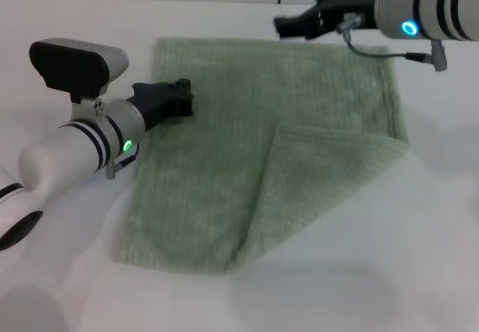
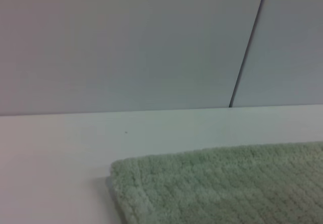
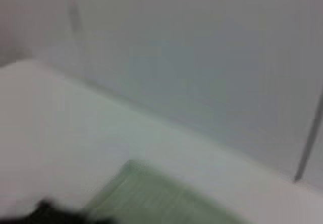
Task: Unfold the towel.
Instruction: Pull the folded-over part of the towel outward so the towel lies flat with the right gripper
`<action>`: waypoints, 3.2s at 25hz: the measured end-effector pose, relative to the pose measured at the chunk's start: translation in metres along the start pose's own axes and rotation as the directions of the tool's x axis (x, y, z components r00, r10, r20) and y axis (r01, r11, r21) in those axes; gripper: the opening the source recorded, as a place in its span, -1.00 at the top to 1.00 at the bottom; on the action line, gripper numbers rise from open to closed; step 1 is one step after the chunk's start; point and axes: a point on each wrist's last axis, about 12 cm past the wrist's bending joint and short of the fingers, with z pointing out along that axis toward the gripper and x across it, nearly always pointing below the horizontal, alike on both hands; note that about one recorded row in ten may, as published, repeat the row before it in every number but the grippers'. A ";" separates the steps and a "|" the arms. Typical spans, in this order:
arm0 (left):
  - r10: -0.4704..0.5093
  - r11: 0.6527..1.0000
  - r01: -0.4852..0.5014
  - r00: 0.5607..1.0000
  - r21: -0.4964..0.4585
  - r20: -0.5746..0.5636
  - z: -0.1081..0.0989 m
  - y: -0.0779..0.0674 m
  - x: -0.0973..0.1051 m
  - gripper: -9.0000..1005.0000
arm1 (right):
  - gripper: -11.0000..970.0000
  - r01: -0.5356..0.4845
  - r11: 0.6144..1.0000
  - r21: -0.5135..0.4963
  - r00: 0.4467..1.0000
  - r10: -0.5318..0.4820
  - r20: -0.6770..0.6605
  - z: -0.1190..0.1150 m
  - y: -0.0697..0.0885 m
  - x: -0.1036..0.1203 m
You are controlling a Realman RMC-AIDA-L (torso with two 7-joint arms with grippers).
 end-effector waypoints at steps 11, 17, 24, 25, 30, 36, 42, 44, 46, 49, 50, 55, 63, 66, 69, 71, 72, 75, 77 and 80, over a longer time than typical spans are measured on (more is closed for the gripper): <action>-0.002 1.000 0.002 1.000 -0.001 0.002 0.000 0.000 0.000 0.98 | -0.64 0.073 0.969 -0.236 0.945 -0.143 -0.294 0.012 0.010 0.009; -0.004 1.000 0.004 1.000 -0.001 0.005 0.000 0.000 0.000 0.98 | -0.64 0.099 0.961 -0.257 0.919 -0.187 -0.347 0.030 0.008 0.022; -0.002 1.000 0.002 1.000 0.008 0.009 0.000 -0.002 -0.001 0.98 | -0.64 0.119 0.959 -0.257 0.906 -0.211 -0.368 0.041 0.006 0.029; -0.002 1.000 0.002 1.000 0.008 0.009 0.000 -0.002 -0.001 0.98 | -0.64 0.123 0.958 -0.260 0.904 -0.216 -0.368 0.042 0.007 0.030; -0.002 1.000 0.002 1.000 0.008 0.009 0.000 -0.002 -0.002 0.98 | -0.64 0.129 0.958 -0.256 0.901 -0.221 -0.372 0.047 0.007 0.032; -0.003 1.000 0.003 1.000 0.009 0.009 0.000 -0.002 -0.001 0.98 | -0.64 0.133 0.954 -0.268 0.901 -0.229 -0.368 0.052 0.009 0.033; -0.004 1.000 0.003 1.000 0.009 0.009 0.000 -0.003 -0.001 0.99 | -0.64 0.150 0.952 -0.267 0.894 -0.246 -0.375 0.056 0.011 0.035; -0.004 1.000 0.004 1.000 0.009 0.009 0.000 -0.003 -0.001 0.99 | -0.64 0.152 0.951 -0.268 0.890 -0.250 -0.381 0.057 0.012 0.036; -0.004 1.000 0.004 1.000 0.009 0.009 0.000 -0.003 -0.001 0.99 | -0.62 0.153 0.951 -0.269 0.889 -0.251 -0.383 0.057 0.012 0.036; -0.005 1.000 0.004 1.000 0.009 0.008 0.000 -0.003 -0.001 0.98 | -0.59 0.155 0.950 -0.270 0.888 -0.254 -0.384 0.057 0.012 0.036; -0.005 1.000 0.004 1.000 0.009 0.008 0.000 -0.003 -0.001 0.98 | -0.58 0.157 0.950 -0.271 0.887 -0.257 -0.385 0.058 0.013 0.036; -0.005 1.000 0.005 1.000 0.009 0.008 0.000 -0.003 -0.001 0.99 | -0.47 0.163 0.946 -0.279 0.877 -0.269 -0.399 0.059 0.014 0.037; -0.005 1.000 0.005 1.000 0.009 0.008 0.000 -0.002 -0.001 0.99 | 0.23 0.166 0.944 -0.285 0.874 -0.274 -0.402 0.058 0.015 0.036; -0.005 1.000 0.005 1.000 0.007 0.008 0.000 -0.002 0.000 0.99 | 0.53 0.181 0.938 -0.295 0.868 -0.294 -0.401 0.056 0.017 0.035; -0.005 1.000 0.005 1.000 0.007 0.008 -0.001 -0.002 0.000 0.99 | 0.78 0.212 0.925 -0.315 0.857 -0.331 -0.395 0.052 0.022 0.033; -0.005 1.000 0.005 1.000 0.007 0.008 -0.001 -0.001 0.000 0.99 | 0.94 0.227 0.919 -0.322 0.855 -0.347 -0.385 0.045 0.026 0.029; -0.005 1.000 0.005 1.000 0.006 0.008 -0.001 -0.001 0.000 0.99 | 0.95 0.235 0.916 -0.326 0.854 -0.354 -0.381 0.041 0.027 0.027; -0.005 1.000 0.005 1.000 0.004 0.007 -0.001 0.000 0.000 0.99 | 0.96 0.269 0.897 -0.351 0.843 -0.395 -0.365 0.024 0.034 0.019; -0.006 1.000 0.005 1.000 0.004 0.007 -0.001 0.000 0.000 0.99 | 0.95 0.293 0.880 -0.374 0.830 -0.429 -0.358 0.011 0.039 0.016; -0.007 1.000 0.007 1.000 0.003 0.008 -0.001 0.000 0.000 0.99 | 0.93 0.342 0.853 -0.395 0.807 -0.482 -0.342 -0.011 0.047 0.013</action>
